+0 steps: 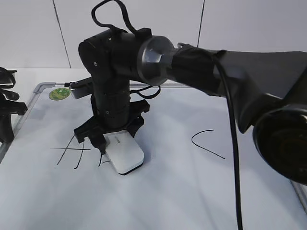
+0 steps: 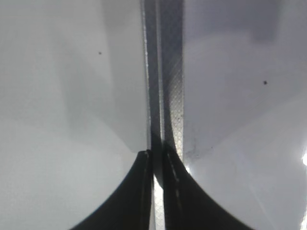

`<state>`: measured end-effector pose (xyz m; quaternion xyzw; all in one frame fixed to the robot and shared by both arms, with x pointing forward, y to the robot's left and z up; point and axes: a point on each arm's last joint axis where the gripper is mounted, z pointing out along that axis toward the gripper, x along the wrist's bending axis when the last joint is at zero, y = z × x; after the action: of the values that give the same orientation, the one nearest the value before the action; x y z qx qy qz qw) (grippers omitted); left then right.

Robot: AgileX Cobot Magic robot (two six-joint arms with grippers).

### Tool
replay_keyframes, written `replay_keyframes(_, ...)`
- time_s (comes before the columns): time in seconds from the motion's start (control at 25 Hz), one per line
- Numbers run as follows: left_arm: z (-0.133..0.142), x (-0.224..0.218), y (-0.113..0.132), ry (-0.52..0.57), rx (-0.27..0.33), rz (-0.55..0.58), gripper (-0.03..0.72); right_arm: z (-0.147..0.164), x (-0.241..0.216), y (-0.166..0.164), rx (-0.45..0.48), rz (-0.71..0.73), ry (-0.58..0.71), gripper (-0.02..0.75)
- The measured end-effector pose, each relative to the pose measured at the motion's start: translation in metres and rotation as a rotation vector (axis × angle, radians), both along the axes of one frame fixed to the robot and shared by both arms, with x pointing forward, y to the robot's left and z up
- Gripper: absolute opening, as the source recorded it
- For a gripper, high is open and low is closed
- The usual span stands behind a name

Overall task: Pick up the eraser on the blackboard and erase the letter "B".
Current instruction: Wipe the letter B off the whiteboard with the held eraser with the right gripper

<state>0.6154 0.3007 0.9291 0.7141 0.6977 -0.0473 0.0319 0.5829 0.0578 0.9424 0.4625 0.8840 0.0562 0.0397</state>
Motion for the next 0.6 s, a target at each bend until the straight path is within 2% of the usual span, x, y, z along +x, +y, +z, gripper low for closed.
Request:
replay_keyframes(0.36, 0.0, 0.0, 0.0, 0.004, -0.002, 0.0, 0.017, -0.001, 0.001, 0.0, 0.001, -0.001, -0.001, 0.554)
replay_keyframes(0.6, 0.0, 0.0, 0.0, 0.004, -0.004, 0.002, 0.017, -0.001, 0.02, -0.018, 0.052, -0.085, 0.043, 0.554)
